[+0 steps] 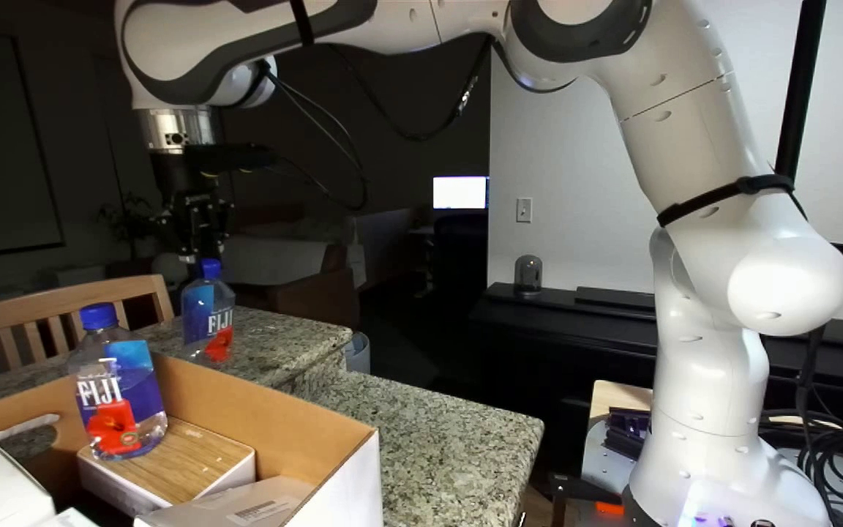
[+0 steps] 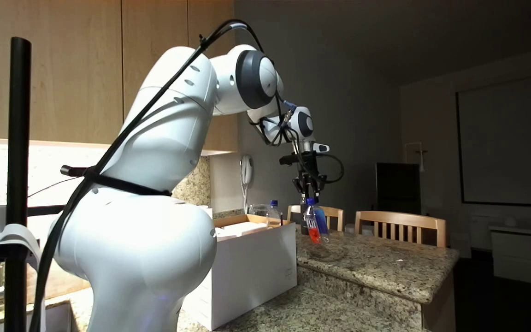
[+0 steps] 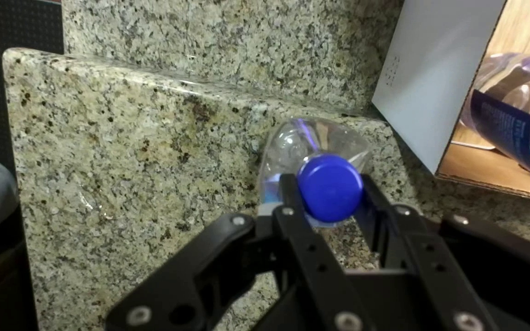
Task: Remove the water bottles from the box and put them on the counter
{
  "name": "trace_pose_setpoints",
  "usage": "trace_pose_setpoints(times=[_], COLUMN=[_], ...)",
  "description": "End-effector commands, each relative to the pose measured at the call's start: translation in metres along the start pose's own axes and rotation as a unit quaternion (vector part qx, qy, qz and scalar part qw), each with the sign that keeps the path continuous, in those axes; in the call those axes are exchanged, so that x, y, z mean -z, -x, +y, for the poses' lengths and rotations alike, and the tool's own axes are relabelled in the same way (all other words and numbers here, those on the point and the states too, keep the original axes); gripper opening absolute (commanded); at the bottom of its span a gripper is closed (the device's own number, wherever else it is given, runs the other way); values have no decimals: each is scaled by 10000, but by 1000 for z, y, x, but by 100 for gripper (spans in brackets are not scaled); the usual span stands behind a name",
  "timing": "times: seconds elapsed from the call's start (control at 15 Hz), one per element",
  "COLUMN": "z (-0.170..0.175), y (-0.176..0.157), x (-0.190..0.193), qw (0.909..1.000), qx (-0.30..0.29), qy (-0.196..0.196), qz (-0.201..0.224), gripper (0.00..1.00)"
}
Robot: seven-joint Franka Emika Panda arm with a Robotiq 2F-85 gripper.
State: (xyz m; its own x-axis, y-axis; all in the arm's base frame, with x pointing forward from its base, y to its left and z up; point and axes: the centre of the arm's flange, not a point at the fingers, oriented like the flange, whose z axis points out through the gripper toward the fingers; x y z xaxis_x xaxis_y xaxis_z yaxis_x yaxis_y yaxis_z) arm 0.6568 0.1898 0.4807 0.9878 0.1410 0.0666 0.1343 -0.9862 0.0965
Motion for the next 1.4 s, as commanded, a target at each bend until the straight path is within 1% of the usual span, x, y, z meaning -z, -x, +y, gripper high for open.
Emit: trace_pose_setpoints(times=[0.0, 0.27, 0.47, 1.0, 1.07, 1.13, 1.2, 1.33], z=[5, 18, 23, 24, 24, 24, 23, 22], y=[-12, -22, -26, -33, -34, -34, -34, -35], x=[-21, -44, -53, -55, -55, -55, -54, -53], qw=[9994, 9985, 9977, 9975, 9975, 9975, 9976, 9977], qx=[-271, -494, -618, -663, -662, -662, -653, -645], qy=[187, 205, 241, 239, 230, 230, 225, 224], qz=[-52, -114, -122, -67, -64, -59, -54, -44], gripper=[15, 15, 15, 15, 58, 59, 64, 77])
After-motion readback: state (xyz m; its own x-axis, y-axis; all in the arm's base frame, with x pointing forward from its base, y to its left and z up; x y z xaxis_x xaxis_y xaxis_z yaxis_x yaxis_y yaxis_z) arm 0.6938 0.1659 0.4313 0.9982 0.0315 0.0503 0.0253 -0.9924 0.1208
